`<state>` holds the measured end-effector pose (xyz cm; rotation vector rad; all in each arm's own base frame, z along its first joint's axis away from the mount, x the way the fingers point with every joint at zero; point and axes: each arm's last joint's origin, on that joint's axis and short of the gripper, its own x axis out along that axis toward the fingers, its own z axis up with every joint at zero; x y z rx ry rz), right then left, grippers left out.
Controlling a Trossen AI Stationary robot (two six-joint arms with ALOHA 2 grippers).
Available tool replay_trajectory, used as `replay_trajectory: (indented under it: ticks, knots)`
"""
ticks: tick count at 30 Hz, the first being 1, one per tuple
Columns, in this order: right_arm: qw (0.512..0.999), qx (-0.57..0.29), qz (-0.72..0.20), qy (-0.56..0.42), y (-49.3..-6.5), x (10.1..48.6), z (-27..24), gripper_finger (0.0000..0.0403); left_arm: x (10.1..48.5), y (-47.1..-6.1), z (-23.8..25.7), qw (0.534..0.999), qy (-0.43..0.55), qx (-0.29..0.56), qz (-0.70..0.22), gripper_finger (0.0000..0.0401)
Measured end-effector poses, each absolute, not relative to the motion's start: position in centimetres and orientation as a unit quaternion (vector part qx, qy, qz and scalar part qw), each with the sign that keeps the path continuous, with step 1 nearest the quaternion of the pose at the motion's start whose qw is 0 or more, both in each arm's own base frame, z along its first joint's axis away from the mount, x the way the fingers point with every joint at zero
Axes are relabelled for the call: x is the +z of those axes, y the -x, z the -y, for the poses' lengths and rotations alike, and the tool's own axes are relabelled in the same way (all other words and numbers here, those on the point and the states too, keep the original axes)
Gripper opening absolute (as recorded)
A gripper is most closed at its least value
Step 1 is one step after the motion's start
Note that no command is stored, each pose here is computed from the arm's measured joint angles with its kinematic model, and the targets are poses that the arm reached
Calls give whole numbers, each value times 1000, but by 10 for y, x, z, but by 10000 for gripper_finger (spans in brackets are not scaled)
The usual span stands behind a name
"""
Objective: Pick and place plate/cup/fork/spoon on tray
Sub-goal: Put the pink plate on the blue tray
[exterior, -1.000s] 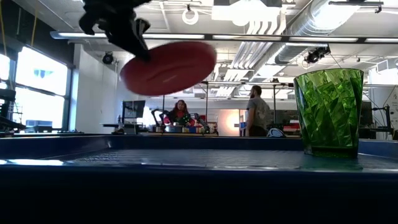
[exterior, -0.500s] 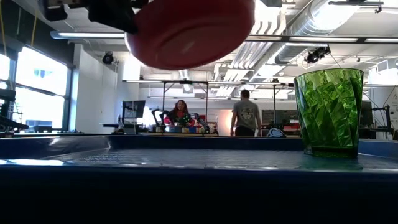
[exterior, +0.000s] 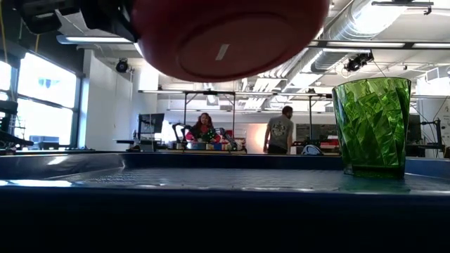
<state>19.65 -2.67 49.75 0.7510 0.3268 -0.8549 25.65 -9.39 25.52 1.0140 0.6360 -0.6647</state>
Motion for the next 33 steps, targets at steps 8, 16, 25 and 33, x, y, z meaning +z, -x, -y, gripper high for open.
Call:
replay_trajectory:
  ticks: [8,16,25,33]
  knots:
    - [829,-403,-154,-355,-196,497,27,136,228,-266,113,736,-489,-346,-315,1]
    - [829,-406,-152,-353,-196,497,27,136,203,-274,126,704,-504,-373,-333,1]
    - [829,-407,-152,-353,-196,497,27,136,178,-286,132,694,-504,-380,-345,1]
    - [829,-406,-152,-353,-196,497,27,136,168,-294,136,699,-505,-387,-328,1]
